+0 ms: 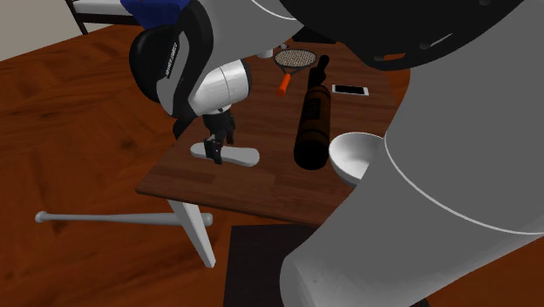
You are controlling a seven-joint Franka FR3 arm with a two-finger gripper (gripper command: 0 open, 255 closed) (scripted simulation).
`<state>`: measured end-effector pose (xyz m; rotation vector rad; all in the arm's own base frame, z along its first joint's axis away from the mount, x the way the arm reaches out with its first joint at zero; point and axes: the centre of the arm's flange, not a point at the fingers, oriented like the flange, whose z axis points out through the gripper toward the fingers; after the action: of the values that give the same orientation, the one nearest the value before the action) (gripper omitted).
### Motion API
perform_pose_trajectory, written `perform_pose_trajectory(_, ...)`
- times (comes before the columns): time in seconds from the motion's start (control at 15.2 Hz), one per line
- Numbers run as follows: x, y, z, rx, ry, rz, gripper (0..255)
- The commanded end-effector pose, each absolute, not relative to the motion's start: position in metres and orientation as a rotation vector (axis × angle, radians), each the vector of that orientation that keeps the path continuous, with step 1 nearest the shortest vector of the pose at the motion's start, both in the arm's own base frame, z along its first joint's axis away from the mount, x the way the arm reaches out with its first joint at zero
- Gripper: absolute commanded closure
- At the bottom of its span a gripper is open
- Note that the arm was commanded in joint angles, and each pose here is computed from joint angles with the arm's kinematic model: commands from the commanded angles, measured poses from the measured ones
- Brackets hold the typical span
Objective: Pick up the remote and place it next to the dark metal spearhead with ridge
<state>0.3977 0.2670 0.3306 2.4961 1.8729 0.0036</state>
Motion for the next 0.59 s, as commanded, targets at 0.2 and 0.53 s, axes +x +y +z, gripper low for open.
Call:
perform_pose_trajectory(0.2, 0.3977, 0.2669, 0.3305, 2.496, 1.873, 0.004, 255)
perform_pose_trajectory(0.53, 0.3976, 0.2669, 0.3305, 2.496, 1.873, 0.004, 255)
